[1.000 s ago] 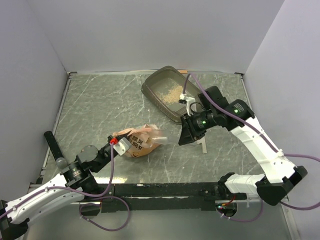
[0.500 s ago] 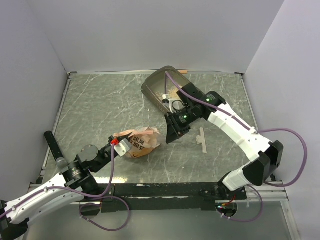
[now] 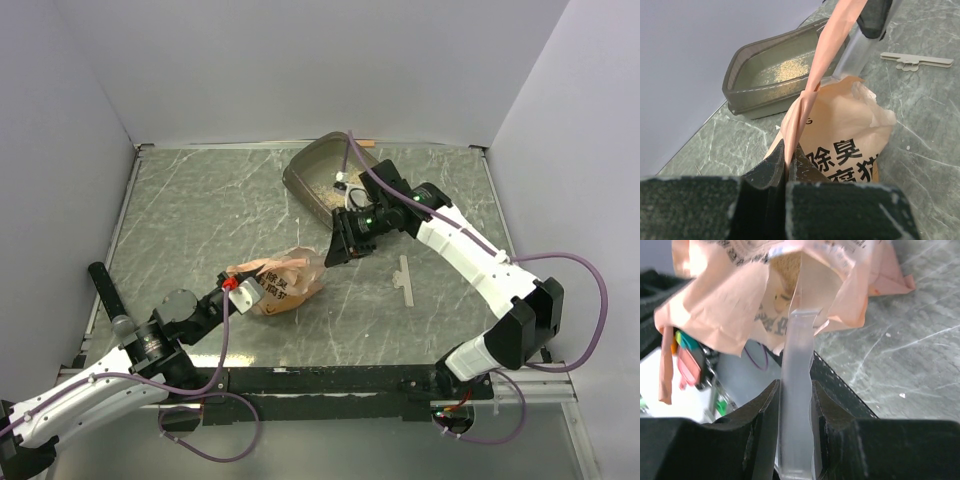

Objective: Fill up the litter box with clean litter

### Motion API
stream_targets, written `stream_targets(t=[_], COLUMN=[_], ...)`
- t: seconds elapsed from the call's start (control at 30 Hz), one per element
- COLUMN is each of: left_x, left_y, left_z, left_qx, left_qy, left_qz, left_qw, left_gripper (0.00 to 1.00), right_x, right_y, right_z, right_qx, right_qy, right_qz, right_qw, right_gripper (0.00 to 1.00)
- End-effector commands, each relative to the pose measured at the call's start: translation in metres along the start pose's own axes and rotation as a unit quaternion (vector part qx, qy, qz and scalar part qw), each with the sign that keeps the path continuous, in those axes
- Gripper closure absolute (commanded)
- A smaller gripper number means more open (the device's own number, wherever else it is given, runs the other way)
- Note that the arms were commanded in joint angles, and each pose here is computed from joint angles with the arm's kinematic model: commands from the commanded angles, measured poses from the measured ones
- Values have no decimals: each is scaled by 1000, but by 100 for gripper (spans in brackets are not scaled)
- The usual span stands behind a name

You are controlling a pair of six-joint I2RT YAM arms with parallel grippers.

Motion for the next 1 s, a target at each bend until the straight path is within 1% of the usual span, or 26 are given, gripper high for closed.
stream_targets(t=[0.0, 0.23, 0.4, 0.43, 0.57, 0.77, 0.87, 0.9, 0.97], left_x=[-3, -3, -3, -3, -3, -3, -2, -3, -3], left_y=[-1, -2, -2, -3, -2, -2, -1, -1, -2], left_z=[39, 38, 38, 38, 38, 38, 38, 38, 38], left_qx=[-82, -79, -79, -78, -79, -80, -81, -81, -80], left_qy=[21, 21, 21, 21, 21, 21, 21, 21, 21], left_qz=[-34, -33, -35, -34, -34, -31, -31, -31, -32], left_qw=[996, 996, 996, 996, 996, 996, 996, 996, 996], left_gripper=[99, 99, 99, 99, 99, 99, 99, 99, 99], right_x=[-8, -18, -23, -23, -24, -26, -27, -27, -28], right_y=[17, 18, 16, 16, 12, 11, 11, 11, 11], right_z=[19, 15, 16, 18, 23, 33, 34, 34, 34], right_qx=[-111, -160, -178, -184, -198, -213, -214, -214, -211], right_qy=[-15, -53, -76, -78, -99, -119, -122, -123, -118], right_qz=[-58, -90, -105, -107, -107, -119, -128, -129, -129], right_qw=[992, 982, 975, 974, 969, 963, 961, 960, 962], right_gripper=[96, 95, 95, 92, 90, 90, 94, 100, 100])
Point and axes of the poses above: each gripper's point midway between its finger pads, its own y axis back along the fingers, its own x axis along the line the jaws close on, z = x × y, the point moved 10 cm from there along y, back along the fingers, and after that the axes turned 13 degrees about y, right-handed, at the moved point
